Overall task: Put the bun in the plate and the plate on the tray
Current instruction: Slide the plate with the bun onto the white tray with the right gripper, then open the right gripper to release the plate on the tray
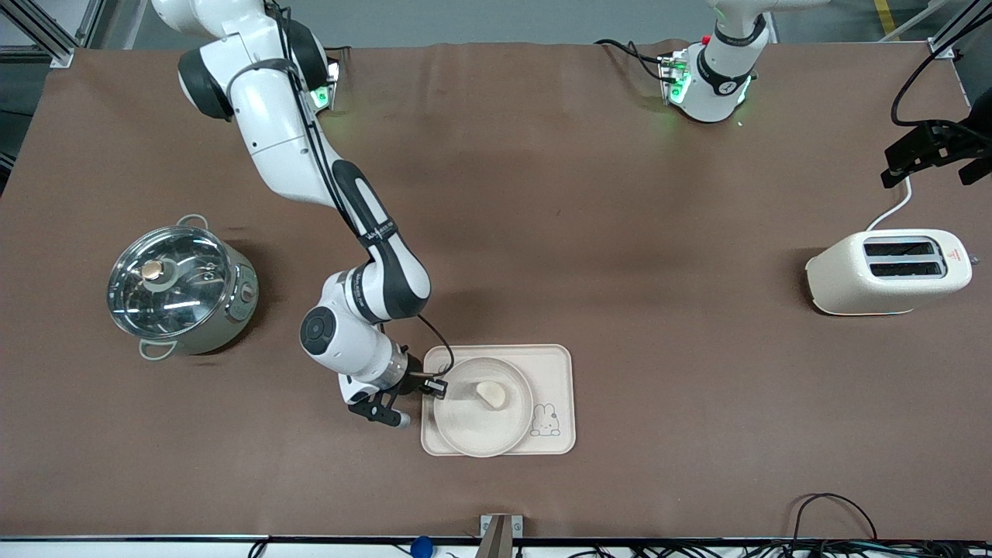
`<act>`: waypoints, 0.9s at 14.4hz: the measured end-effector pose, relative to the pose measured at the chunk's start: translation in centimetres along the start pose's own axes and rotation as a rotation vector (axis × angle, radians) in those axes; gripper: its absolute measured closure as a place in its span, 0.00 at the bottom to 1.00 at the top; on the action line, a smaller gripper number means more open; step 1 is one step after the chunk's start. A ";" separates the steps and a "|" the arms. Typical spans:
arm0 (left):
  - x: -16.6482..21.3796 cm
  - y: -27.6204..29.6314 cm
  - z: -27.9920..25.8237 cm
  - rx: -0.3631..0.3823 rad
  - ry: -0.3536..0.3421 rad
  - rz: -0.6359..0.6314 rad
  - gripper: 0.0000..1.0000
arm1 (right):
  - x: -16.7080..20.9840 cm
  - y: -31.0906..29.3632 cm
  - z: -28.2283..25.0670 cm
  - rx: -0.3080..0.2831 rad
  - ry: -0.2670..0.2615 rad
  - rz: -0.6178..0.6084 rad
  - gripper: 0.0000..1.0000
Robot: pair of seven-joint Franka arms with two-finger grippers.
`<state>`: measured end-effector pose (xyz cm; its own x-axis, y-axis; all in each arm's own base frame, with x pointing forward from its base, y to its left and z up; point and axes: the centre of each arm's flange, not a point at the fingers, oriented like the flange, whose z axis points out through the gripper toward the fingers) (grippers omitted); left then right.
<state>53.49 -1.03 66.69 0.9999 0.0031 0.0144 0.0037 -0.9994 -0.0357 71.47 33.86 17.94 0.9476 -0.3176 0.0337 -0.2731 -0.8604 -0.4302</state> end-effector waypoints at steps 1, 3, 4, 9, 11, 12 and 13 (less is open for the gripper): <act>0.0 0.0 0.1 0.000 -0.002 0.000 0.00 | -0.1 -0.3 0.1 0.001 -0.005 0.000 0.95; 0.1 -0.1 0.3 0.000 -0.006 0.002 0.00 | -0.6 -0.7 0.4 0.000 -0.010 0.018 0.80; 0.2 -0.2 0.4 0.000 -0.008 -0.001 0.00 | -0.7 -0.8 0.4 0.001 -0.011 0.032 0.70; 0.2 -2.4 0.8 0.000 -0.015 -0.015 0.00 | -0.4 -0.3 -2.2 -0.020 -0.022 0.075 0.18; 0.2 -3.0 0.8 0.000 -0.016 -0.010 0.00 | 0.2 0.4 -5.5 -0.038 -0.015 0.094 0.01; 0.2 -3.0 0.8 0.000 -0.016 -0.010 0.00 | 0.5 0.9 -7.5 -0.045 -0.010 0.105 0.01; 0.2 -3.0 0.8 0.000 -0.016 -0.010 0.00 | 0.8 1.3 -9.5 -0.054 -0.009 0.113 0.00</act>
<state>53.71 1.95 66.00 0.9999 0.0135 -0.0013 0.0134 -0.9993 -0.0358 70.28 28.67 25.99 0.9116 -0.4105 -0.0207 -0.3868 -0.8396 -0.3814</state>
